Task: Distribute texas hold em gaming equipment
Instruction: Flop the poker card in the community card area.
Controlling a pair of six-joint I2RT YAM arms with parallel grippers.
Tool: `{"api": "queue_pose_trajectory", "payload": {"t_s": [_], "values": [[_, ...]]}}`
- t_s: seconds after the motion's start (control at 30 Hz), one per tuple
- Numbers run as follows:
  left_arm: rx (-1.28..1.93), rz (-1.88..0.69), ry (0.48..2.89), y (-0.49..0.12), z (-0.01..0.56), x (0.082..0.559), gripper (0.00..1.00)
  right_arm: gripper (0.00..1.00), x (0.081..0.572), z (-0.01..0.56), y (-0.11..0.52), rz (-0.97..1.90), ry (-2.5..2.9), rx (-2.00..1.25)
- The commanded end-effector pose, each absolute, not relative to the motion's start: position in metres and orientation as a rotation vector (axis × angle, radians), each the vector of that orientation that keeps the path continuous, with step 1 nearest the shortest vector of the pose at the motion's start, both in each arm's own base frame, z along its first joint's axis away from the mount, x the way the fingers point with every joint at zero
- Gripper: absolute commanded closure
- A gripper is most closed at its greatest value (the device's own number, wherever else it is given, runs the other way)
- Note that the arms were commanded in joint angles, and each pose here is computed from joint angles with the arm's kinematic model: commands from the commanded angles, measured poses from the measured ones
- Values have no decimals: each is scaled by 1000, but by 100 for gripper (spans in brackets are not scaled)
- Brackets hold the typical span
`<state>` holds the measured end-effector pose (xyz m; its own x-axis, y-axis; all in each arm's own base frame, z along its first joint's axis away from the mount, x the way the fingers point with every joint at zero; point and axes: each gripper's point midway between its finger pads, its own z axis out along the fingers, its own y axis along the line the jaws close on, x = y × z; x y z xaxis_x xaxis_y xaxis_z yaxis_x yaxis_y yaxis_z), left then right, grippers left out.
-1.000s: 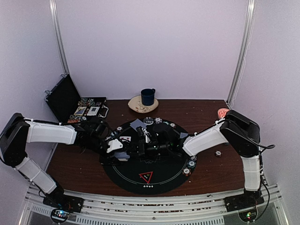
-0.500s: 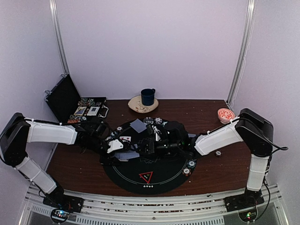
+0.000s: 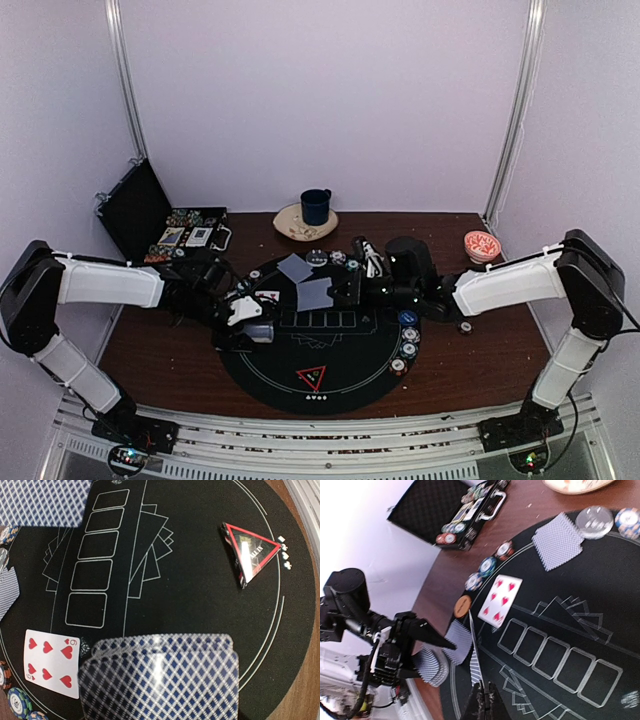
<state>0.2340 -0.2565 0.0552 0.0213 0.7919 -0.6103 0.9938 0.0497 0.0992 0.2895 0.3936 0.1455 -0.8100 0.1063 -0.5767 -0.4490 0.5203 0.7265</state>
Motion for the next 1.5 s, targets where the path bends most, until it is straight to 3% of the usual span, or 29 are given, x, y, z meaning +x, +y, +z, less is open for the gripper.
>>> {"api": "queue_pose_trajectory", "payload": {"t_s": [0.0,0.17,0.53,1.07,1.47], "values": [[1726,-496,1808,-258,68,251,66,100,320,154,371,892,2167,-334],[1684,-463,1832,-252,74,262,66,100,351,155,354,461,2144,-388],[1548,-392,1958,-221,80,297,66,100,368,148,383,-150,2005,-633],[1413,-351,2028,-204,85,325,66,100,338,83,460,-408,1843,-1105],[1402,-356,2030,-202,85,327,66,100,330,41,485,-371,1844,-1256]]}}
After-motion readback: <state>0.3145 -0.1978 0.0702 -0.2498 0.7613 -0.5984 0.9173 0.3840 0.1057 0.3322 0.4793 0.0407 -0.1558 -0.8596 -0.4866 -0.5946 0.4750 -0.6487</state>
